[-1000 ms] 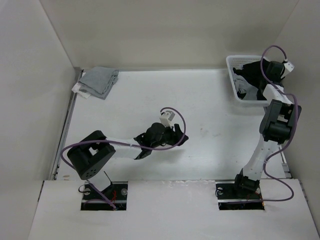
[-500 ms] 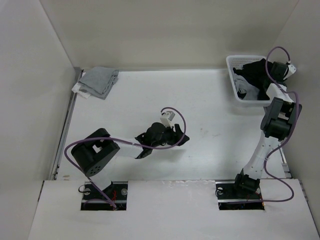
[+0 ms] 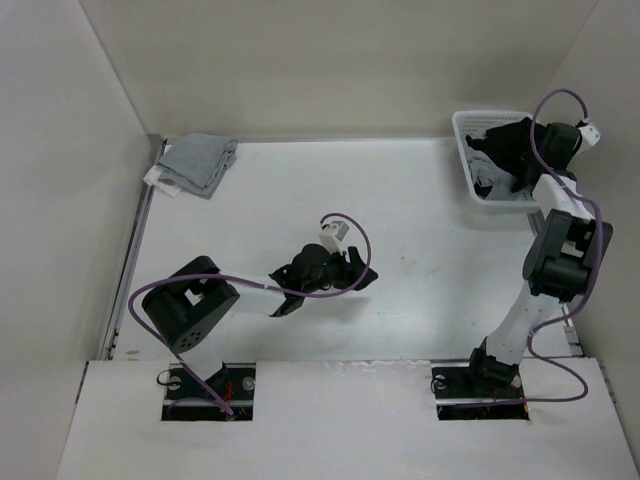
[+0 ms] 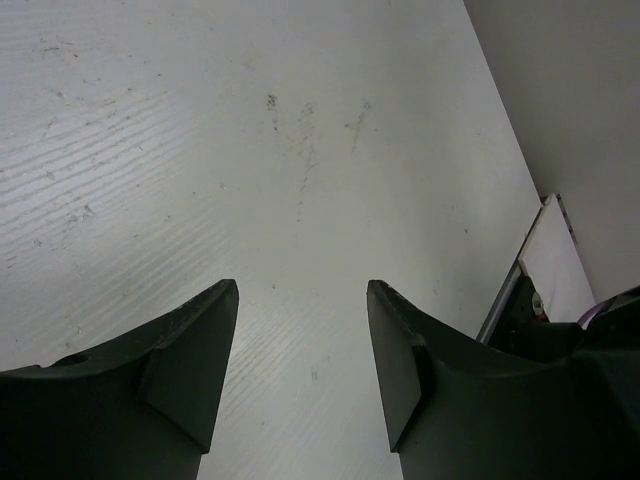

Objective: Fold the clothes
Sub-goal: Grab the tank top from the pile, then move the tank top to the center of the board

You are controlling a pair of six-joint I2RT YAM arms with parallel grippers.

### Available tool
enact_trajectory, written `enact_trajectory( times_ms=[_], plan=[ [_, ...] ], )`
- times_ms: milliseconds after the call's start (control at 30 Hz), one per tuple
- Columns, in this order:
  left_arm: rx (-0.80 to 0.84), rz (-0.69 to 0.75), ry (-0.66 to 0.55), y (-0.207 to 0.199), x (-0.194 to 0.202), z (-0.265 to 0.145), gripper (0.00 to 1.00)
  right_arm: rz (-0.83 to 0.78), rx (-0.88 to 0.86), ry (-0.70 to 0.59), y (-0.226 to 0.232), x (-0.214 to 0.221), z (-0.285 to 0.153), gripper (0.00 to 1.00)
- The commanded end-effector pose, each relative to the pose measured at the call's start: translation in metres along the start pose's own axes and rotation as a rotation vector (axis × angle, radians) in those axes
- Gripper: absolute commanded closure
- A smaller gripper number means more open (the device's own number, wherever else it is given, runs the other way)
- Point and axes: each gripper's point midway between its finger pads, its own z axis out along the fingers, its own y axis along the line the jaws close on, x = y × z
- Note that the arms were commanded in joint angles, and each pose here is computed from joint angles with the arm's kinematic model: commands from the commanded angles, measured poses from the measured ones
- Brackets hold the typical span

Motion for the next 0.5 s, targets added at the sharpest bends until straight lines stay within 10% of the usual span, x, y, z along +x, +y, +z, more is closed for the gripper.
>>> enact_trajectory(
  times_ms=[0, 467],
  plan=[
    [0.070, 0.005, -0.073, -0.018, -0.025, -0.001, 0.47, 0.142, -0.338, -0.355, 0.112, -0.130, -0.133, 1.00],
    [-0.200, -0.209, -0.470, 0.068, -0.127, -0.098, 0.48, 0.244, -1.297, -0.453, 0.237, -0.159, -0.582, 0.99]
  ],
)
